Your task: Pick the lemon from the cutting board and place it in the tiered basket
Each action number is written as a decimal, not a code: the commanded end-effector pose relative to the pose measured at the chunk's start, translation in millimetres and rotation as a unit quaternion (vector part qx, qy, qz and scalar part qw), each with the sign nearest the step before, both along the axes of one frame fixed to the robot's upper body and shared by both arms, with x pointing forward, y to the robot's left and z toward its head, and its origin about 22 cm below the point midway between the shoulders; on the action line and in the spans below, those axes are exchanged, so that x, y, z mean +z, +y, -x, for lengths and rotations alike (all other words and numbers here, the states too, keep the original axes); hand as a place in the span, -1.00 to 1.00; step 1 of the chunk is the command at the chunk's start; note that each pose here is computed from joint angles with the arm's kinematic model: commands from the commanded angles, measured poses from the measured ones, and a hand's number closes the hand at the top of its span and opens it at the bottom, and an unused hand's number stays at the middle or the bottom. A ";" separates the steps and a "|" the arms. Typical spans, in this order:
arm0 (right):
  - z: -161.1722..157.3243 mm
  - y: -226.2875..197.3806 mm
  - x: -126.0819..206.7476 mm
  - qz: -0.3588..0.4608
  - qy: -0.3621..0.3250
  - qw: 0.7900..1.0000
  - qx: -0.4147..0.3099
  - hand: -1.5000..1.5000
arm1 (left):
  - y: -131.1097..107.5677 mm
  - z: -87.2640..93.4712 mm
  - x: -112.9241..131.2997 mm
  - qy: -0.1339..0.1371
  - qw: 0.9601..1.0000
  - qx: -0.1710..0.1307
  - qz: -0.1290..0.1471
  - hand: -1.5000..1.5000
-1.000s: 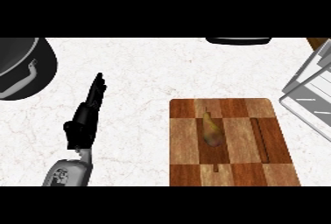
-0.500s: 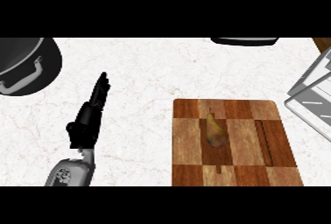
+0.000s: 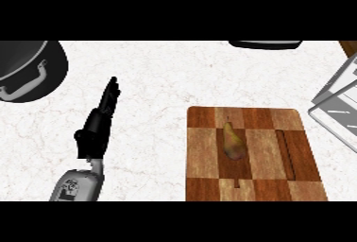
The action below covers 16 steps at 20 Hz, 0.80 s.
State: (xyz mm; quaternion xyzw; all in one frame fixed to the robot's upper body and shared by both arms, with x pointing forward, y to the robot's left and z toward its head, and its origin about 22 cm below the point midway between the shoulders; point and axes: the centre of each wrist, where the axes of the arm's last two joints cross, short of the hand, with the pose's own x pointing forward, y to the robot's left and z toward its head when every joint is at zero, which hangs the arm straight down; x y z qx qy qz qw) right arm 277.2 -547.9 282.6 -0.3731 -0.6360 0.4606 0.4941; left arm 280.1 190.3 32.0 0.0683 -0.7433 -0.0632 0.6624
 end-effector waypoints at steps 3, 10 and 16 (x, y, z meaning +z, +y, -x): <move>-30.0 9.2 -14.9 -0.094 0.057 0.994 0.013 -1.00 | -6.6 -2.7 2.5 -0.007 1.000 0.005 0.002 0.00; -20.6 -15.7 -10.4 -0.254 0.025 0.967 -0.012 -1.00 | 7.5 10.7 -4.8 0.004 1.000 0.000 0.008 0.00; 19.9 -50.0 15.5 -0.316 0.011 0.942 -0.114 -1.00 | -4.3 -5.0 9.9 -0.005 1.000 0.004 0.000 0.00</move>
